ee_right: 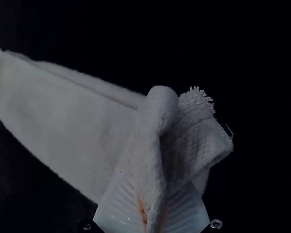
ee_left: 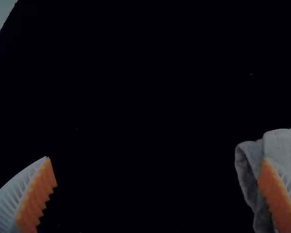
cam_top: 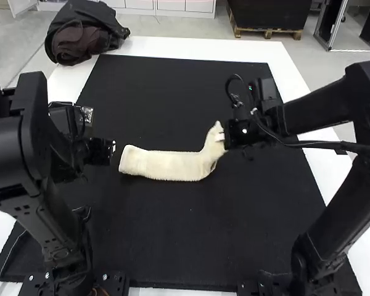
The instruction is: Fold the towel.
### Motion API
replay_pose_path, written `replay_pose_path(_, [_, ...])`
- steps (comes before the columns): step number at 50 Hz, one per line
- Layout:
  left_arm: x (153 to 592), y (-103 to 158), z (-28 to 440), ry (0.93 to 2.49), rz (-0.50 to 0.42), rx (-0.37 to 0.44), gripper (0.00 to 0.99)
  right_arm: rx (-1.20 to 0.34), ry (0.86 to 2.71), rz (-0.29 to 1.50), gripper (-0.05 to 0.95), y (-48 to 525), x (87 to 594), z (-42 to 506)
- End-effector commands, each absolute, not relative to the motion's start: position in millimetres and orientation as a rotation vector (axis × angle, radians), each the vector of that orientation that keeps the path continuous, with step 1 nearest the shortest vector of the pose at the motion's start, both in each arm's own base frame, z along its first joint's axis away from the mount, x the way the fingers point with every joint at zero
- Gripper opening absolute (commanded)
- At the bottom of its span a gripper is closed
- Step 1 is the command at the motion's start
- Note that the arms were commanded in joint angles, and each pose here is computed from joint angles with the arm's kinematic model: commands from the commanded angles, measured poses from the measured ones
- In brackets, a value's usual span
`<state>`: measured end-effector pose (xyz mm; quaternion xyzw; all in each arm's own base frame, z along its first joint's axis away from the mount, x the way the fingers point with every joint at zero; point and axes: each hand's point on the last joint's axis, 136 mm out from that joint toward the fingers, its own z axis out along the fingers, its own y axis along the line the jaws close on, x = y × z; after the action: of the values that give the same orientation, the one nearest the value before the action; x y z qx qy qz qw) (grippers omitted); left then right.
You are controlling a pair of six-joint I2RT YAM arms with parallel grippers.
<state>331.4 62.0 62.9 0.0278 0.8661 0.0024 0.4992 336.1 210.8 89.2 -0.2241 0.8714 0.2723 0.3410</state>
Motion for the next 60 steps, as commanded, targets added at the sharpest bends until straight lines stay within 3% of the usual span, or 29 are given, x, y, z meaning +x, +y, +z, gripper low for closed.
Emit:
replay_pose_path(1, [335,68,74,2.065,0.011,0.032,0.975,-0.635,2.224,0.777,-0.02,246,335,103])
replay_pose_path(35, [333,72,71,2.076,0.017,-0.022,0.975,-0.922,2.128,0.943,-0.02,390,307,104])
replay_pose_path(60, [328,83,68,2.077,0.038,-0.062,0.975,-0.989,2.098,0.975,-0.02,441,314,90])
